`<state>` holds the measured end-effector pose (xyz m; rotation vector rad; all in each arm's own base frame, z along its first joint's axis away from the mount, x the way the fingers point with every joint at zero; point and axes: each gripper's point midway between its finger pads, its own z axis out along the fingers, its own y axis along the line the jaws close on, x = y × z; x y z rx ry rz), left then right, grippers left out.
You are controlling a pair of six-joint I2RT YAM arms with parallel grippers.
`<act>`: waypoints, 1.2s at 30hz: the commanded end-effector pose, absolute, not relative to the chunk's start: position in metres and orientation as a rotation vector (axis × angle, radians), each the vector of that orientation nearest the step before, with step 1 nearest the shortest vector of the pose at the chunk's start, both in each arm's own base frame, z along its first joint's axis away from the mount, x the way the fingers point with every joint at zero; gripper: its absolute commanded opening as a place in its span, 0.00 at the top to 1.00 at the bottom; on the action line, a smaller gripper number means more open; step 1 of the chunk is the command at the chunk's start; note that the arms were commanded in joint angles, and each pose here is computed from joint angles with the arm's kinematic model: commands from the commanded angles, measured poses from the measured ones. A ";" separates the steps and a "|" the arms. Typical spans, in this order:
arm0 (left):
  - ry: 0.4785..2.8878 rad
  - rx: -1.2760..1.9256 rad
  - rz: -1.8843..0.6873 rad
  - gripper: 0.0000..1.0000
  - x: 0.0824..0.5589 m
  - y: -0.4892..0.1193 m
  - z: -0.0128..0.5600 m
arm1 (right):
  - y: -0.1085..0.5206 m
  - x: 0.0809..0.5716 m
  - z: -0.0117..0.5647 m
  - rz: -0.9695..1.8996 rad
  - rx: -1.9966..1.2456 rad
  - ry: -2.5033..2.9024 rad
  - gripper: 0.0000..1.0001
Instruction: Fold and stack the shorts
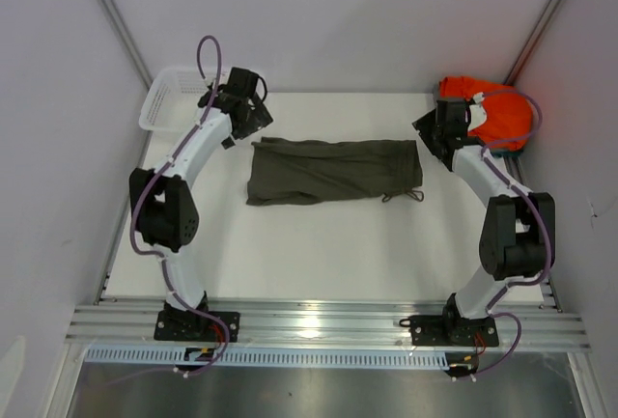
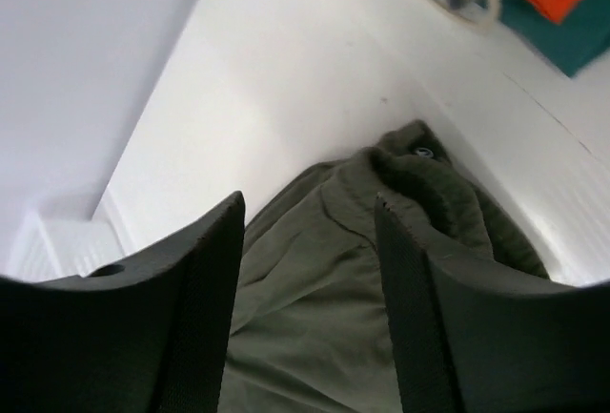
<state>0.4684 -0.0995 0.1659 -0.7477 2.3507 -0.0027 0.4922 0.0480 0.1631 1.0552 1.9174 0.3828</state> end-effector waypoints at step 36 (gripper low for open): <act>2.205 -0.162 -0.688 0.07 0.415 -0.246 0.076 | 0.332 0.477 0.096 1.233 -0.145 2.129 1.00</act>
